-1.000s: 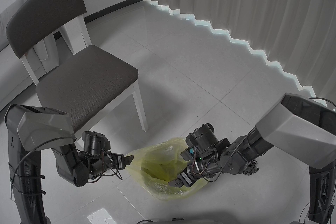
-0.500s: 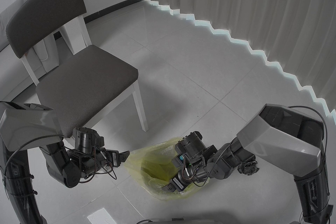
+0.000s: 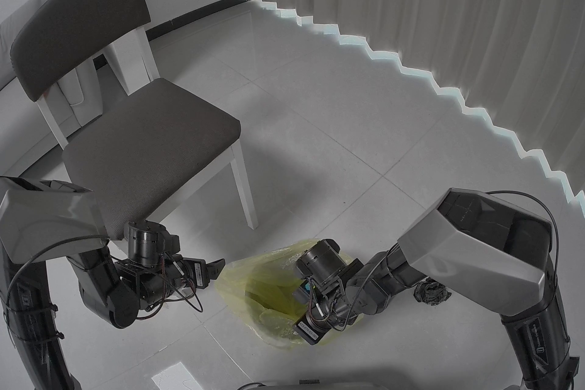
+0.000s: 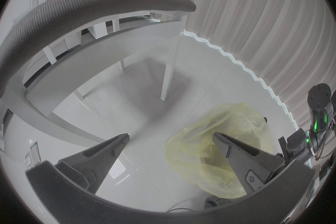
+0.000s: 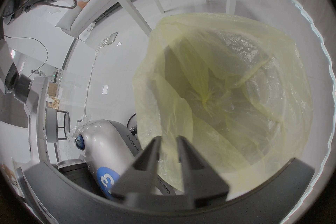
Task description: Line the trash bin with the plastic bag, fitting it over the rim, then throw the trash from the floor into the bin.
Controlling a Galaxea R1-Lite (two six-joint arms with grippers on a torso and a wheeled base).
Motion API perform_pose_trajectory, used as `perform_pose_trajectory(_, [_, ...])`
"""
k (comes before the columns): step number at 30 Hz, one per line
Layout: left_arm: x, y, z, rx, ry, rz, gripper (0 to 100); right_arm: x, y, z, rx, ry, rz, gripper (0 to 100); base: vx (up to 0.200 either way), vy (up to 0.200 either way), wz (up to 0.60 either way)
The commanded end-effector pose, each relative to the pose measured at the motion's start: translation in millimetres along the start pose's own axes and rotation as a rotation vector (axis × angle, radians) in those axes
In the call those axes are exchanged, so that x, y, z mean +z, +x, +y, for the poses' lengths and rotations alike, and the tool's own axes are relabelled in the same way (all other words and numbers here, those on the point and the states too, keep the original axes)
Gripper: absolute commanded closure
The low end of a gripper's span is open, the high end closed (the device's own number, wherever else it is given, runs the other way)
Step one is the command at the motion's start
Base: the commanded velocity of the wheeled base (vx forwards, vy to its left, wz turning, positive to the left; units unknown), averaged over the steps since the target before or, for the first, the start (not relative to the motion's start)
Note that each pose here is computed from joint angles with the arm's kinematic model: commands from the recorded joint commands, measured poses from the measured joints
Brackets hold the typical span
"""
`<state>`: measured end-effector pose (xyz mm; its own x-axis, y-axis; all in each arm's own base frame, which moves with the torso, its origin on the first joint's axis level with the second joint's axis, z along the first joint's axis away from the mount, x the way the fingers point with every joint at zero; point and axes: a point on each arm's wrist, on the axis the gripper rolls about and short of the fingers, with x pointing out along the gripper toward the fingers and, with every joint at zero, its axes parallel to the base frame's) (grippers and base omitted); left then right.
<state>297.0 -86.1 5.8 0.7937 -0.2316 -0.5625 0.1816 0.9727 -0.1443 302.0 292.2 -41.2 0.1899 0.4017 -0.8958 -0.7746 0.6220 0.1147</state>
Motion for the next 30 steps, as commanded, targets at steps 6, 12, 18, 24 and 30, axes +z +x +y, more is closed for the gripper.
perform_pose_trajectory(6, [-2.4,-6.2,0.4,0.001,0.000,-0.018,0,-2.1,-13.2,12.0,0.009,-0.033,0.025,100,0.000,0.000,0.00])
perform_pose_trajectory(12, [-5.2,-10.7,0.4,-0.003,0.002,-0.033,0,-5.9,-24.1,43.1,0.037,-0.086,0.029,100,0.000,0.000,0.00])
perform_pose_trajectory(18, [-10.6,-15.2,1.4,-0.003,0.000,-0.035,0,-10.9,-23.3,55.4,0.005,-0.113,0.045,100,0.000,0.000,0.00])
perform_pose_trajectory(24, [-15.0,-15.5,2.6,-0.002,0.000,-0.036,0,-12.7,-7.5,39.9,-0.065,-0.084,0.059,100,0.000,0.000,0.00])
perform_pose_trajectory(30, [-16.5,-12.7,2.0,-0.005,0.000,-0.031,0,-10.4,-6.0,34.8,-0.095,-0.076,0.061,100,0.000,0.000,0.00])
